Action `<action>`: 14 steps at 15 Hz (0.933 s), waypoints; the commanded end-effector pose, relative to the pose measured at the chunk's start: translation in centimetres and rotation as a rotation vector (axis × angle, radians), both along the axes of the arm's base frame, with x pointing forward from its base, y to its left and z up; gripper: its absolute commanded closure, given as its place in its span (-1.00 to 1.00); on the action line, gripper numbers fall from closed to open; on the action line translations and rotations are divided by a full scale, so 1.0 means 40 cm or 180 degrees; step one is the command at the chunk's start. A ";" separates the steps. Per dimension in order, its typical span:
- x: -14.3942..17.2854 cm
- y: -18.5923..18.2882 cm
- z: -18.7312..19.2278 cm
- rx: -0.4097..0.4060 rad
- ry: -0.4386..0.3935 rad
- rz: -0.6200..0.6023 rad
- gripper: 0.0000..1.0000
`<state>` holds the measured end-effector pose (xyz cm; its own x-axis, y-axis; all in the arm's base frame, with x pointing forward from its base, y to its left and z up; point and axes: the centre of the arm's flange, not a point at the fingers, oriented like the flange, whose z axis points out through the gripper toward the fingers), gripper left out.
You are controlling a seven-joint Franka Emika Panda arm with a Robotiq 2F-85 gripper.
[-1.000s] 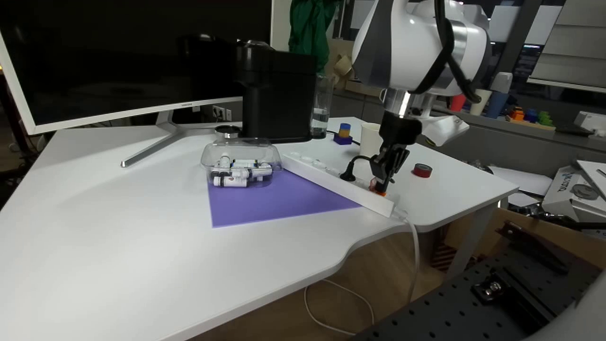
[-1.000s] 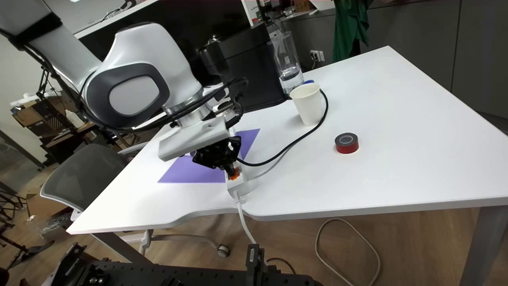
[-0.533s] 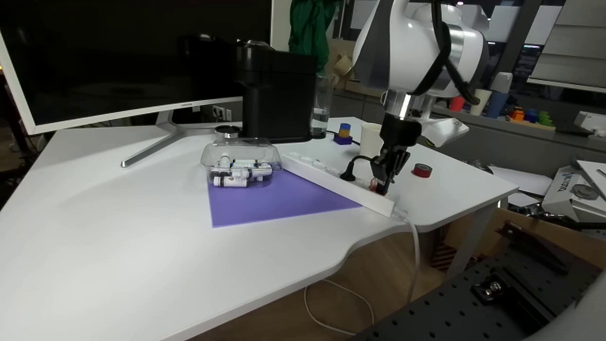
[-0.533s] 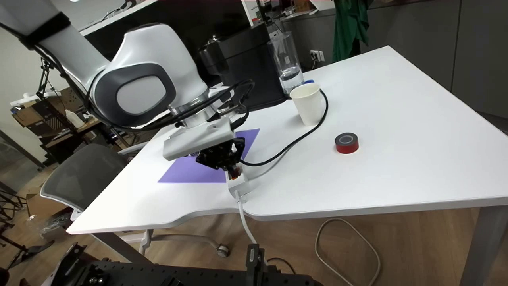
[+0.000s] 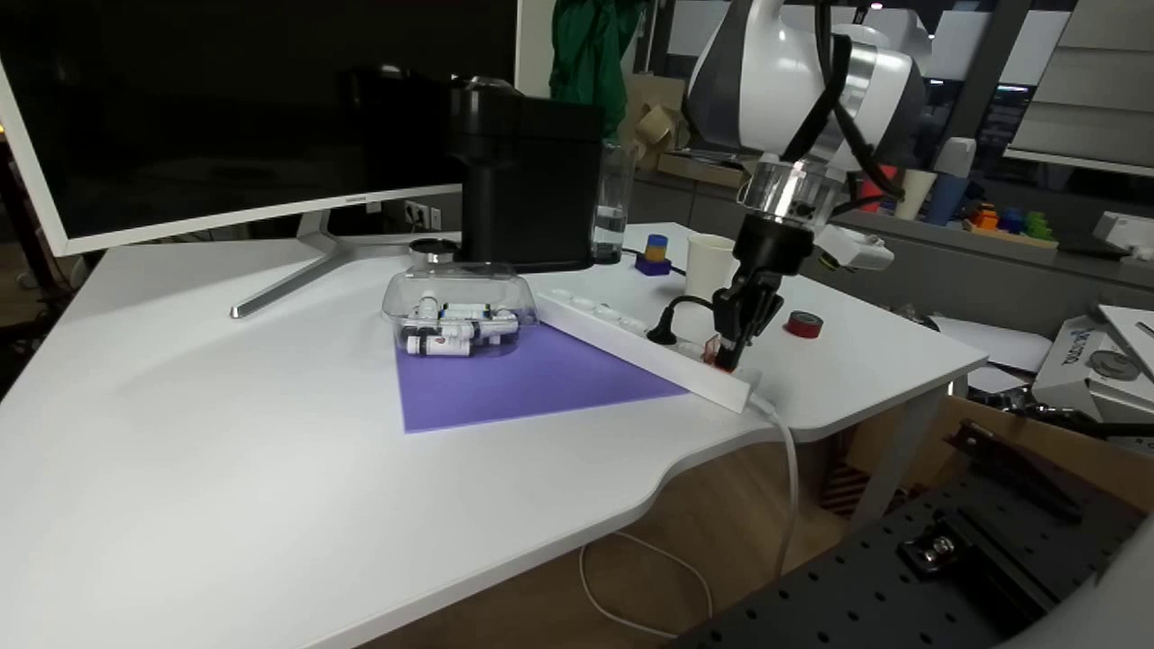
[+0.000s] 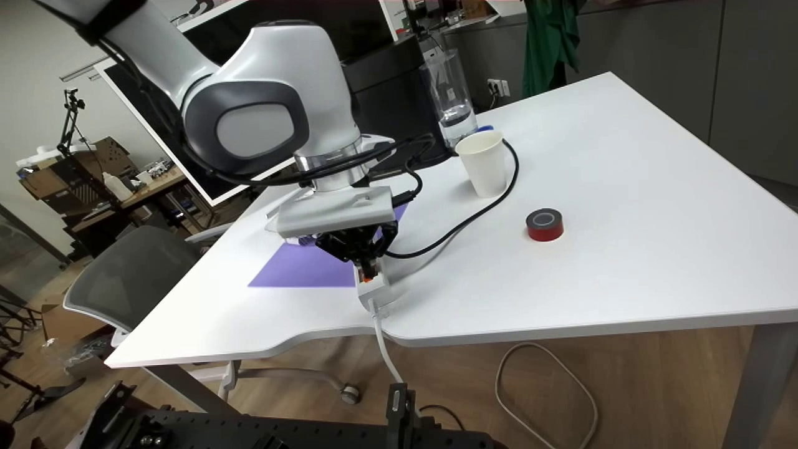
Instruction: Turn on the extension cord switch
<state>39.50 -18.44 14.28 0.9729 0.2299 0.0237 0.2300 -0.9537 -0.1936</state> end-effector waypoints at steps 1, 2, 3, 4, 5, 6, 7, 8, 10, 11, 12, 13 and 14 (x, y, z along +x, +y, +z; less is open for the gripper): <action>0.040 -0.022 -0.077 0.0236 0.0120 0.0055 1.00; 0.033 -0.018 -0.057 0.0238 0.0123 0.0099 1.00; 0.023 -0.012 -0.033 0.0238 0.0108 0.0151 1.00; 0.010 -0.005 -0.005 0.0209 0.0080 0.0196 1.00; -0.002 0.000 0.019 0.0171 0.0048 0.0235 1.00; -0.018 0.008 0.051 0.0137 -0.0010 0.0281 1.00; -0.039 0.020 0.089 0.0087 -0.0082 0.0346 1.00; -0.055 0.031 0.117 0.0040 -0.0130 0.0411 1.00; -0.098 0.058 0.192 -0.0065 -0.0233 0.0521 1.00; -0.123 0.071 0.232 -0.0111 -0.0290 0.0557 1.00; -0.141 0.080 0.266 -0.0149 -0.0322 0.0549 1.00; -0.156 0.087 0.295 -0.0218 -0.0360 0.0538 0.48; -0.169 0.091 0.326 -0.0291 -0.0383 0.0534 0.47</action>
